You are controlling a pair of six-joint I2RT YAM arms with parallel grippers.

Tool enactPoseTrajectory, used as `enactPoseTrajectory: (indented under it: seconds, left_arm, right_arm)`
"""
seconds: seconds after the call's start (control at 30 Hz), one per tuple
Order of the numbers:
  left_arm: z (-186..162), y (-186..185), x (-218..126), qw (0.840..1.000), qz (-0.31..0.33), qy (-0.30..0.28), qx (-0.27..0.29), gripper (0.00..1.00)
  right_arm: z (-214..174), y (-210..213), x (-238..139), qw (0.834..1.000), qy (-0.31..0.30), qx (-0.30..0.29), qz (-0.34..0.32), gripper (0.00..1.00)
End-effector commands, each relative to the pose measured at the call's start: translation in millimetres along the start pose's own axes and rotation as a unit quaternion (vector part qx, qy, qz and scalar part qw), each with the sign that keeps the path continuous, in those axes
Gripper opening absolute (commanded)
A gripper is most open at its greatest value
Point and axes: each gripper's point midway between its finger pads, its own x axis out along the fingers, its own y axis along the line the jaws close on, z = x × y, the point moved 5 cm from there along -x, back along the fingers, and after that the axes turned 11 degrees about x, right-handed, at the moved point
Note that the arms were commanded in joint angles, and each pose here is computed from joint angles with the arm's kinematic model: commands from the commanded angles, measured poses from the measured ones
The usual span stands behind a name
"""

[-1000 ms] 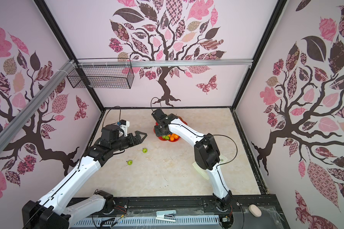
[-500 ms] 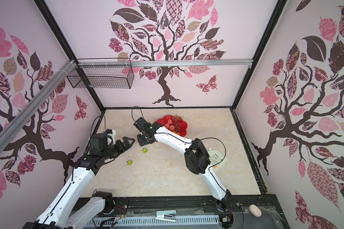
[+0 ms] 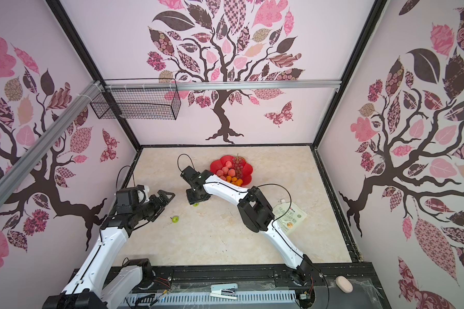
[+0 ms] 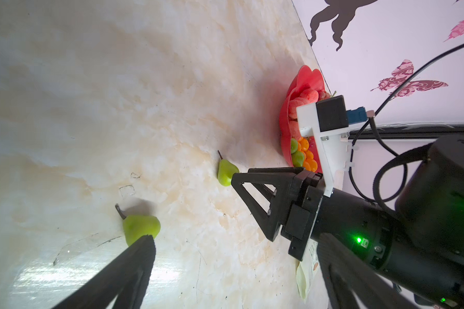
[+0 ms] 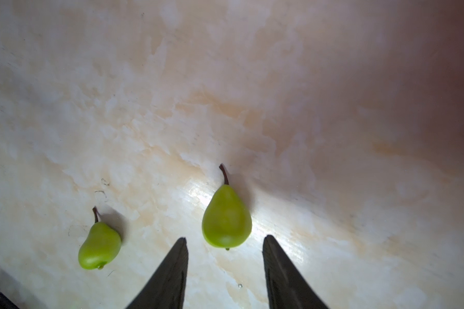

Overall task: Place and organize the fake fruits in the fruit bowl
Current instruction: 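Move the right gripper back over the next green pear, then lower the right gripper and close it on the green pear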

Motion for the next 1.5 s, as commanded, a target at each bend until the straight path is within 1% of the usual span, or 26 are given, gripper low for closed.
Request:
enactPoseTrajectory:
  seconds: [0.0, 0.03, 0.33, 0.57, 0.93, 1.27, 1.47]
  left_arm:
    - [-5, 5, 6, 1.000, -0.008, 0.009, -0.004, 0.98]
    - [-6, 5, 7, 1.000, -0.008, 0.010, -0.004, 0.98]
    - [-7, 7, 8, 1.000, -0.006, 0.011, -0.003, 0.98]
    - [-7, 7, 8, 1.000, -0.007, 0.012, -0.003, 0.98]
    - [-8, 8, 9, 1.000, -0.005, 0.015, -0.004, 0.98]
    - [-5, 5, 7, 1.000, -0.009, 0.012, -0.002, 0.98]
    - [-5, 4, 9, 1.000, -0.015, 0.016, -0.001, 0.98]
  right_arm:
    - [-1, 4, 6, 1.000, 0.007, -0.003, -0.003, 0.50]
    - [-5, -2, 22, 1.000, 0.019, -0.002, -0.017, 0.50]
    - [-5, -7, 35, 0.999, 0.030, -0.014, -0.038, 0.50]
    - [-8, -11, 43, 0.998, 0.038, -0.015, -0.043, 0.49]
    - [-9, -16, 43, 0.997, 0.037, -0.027, -0.061, 0.43]
    - [-9, -15, 42, 0.997, 0.036, -0.033, -0.058, 0.38]
    - [-6, -13, 29, 0.997, 0.028, -0.039, -0.057, 0.37]
